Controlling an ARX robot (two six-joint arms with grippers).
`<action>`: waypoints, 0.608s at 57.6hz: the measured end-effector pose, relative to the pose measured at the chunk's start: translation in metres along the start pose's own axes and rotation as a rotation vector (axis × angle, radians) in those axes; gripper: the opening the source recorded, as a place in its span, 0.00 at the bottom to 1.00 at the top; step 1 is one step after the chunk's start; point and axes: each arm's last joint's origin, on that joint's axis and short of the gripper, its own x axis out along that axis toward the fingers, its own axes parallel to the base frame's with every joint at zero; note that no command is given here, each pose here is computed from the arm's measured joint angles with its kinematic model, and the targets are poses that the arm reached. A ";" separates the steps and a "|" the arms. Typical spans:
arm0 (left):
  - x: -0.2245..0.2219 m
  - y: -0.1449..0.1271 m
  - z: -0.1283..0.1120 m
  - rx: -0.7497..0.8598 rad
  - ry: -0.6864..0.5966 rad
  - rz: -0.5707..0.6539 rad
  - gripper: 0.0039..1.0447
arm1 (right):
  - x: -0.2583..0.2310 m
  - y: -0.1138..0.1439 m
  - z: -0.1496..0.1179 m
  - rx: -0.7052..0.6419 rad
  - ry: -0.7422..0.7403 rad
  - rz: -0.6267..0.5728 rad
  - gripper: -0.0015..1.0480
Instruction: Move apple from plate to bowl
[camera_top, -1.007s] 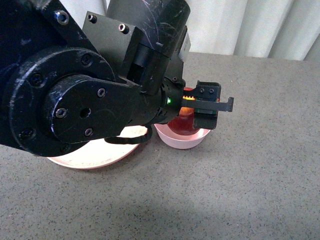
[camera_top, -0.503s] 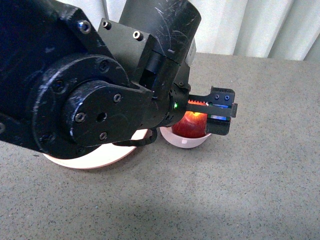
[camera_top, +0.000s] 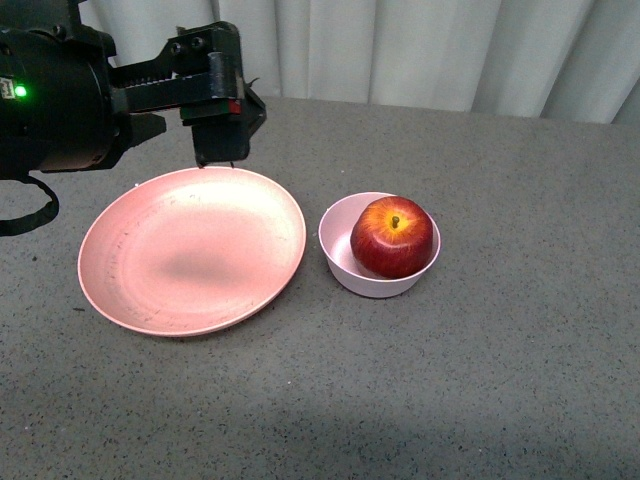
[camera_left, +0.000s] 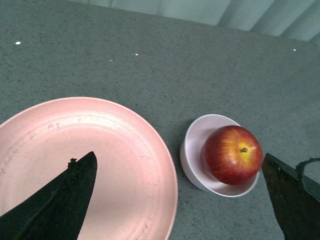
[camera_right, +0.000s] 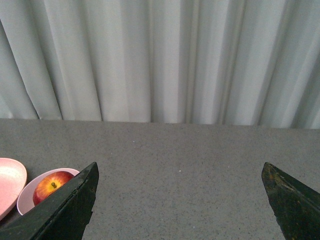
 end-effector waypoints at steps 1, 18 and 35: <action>0.001 0.004 -0.001 -0.001 -0.005 0.008 0.94 | 0.000 0.000 0.000 0.000 -0.002 0.000 0.91; -0.028 0.031 -0.033 0.133 -0.375 0.365 0.68 | 0.000 0.000 0.000 0.000 -0.001 0.001 0.91; -0.094 0.038 -0.038 0.168 -0.476 0.389 0.13 | 0.000 0.000 0.000 0.000 -0.001 0.001 0.91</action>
